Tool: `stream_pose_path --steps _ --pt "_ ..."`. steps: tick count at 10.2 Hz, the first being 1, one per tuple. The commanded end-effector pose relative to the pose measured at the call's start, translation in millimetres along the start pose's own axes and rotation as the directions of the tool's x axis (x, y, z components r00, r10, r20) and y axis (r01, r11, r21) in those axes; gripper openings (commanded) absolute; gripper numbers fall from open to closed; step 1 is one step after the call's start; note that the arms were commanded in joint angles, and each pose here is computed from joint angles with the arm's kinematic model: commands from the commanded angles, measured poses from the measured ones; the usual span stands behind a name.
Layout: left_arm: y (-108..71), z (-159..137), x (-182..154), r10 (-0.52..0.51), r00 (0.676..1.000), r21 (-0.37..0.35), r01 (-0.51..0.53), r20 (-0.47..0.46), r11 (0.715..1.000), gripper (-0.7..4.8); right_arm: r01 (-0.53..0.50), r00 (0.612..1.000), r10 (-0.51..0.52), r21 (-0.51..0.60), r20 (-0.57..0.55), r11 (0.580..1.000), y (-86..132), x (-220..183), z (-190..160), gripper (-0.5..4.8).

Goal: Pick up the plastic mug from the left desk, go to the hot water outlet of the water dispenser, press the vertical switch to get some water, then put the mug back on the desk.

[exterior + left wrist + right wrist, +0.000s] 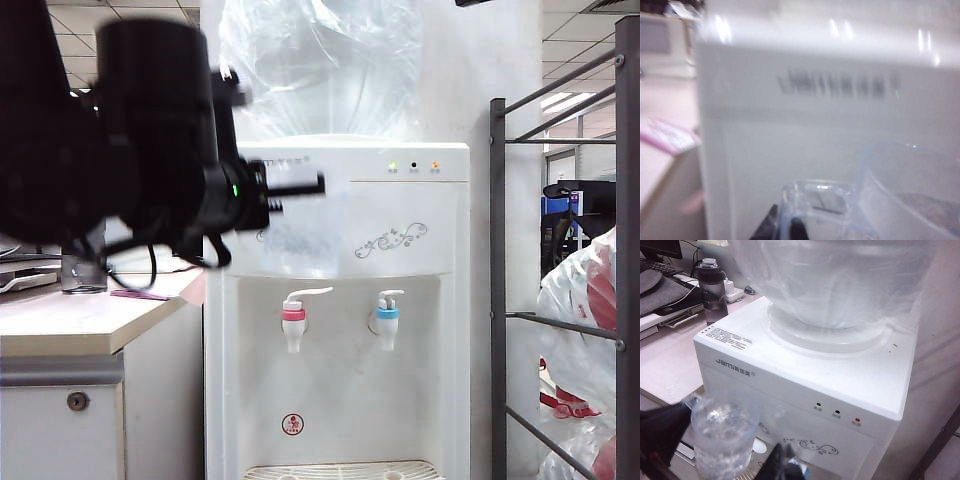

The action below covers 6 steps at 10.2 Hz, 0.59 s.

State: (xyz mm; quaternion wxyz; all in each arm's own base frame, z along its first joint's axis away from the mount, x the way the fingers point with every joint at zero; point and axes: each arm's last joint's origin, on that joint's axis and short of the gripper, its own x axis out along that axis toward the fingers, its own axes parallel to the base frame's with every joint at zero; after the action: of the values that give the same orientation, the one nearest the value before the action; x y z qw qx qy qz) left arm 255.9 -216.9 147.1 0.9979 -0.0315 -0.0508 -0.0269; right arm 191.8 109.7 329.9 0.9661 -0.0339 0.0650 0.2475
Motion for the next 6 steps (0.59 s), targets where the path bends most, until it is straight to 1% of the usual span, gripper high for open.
stream_pose_path --steps 1,2,3,4,5,6 --pt "10.6 32.6 4.9 0.079 0.992 -0.011 -0.078 0.099 0.997 -0.05 0.0 1.0 0.0 0.004 0.018 1.0 0.1 -0.7 2.5 -0.01" --pt "16.8 40.7 7.5 0.102 0.989 0.007 -0.103 0.105 0.995 -0.05 0.0 1.0 0.0 0.004 0.018 1.0 0.1 -0.7 2.5 -0.01" --pt "25.0 47.7 8.4 0.126 0.985 0.003 -0.127 0.114 0.992 -0.05 0.0 1.0 0.0 0.004 0.018 1.0 0.1 -0.7 2.5 -0.01" --pt "37.7 52.4 7.5 0.157 0.981 0.014 -0.16 0.111 0.987 -0.05 0.0 1.0 0.0 0.004 0.017 1.0 0.1 -0.7 2.5 -0.01" --pt "62.0 58.3 4.0 0.206 0.973 0.03 -0.211 0.106 0.977 -0.05 0.0 1.0 0.0 0.004 0.015 1.0 0.1 -0.6 2.3 -0.01" --pt "111.4 70.9 11.2 0.312 0.94 0.035 -0.319 0.135 0.947 -0.05 0.0 1.0 0.0 0.004 0.015 1.0 0.1 -0.6 2.2 -0.01"
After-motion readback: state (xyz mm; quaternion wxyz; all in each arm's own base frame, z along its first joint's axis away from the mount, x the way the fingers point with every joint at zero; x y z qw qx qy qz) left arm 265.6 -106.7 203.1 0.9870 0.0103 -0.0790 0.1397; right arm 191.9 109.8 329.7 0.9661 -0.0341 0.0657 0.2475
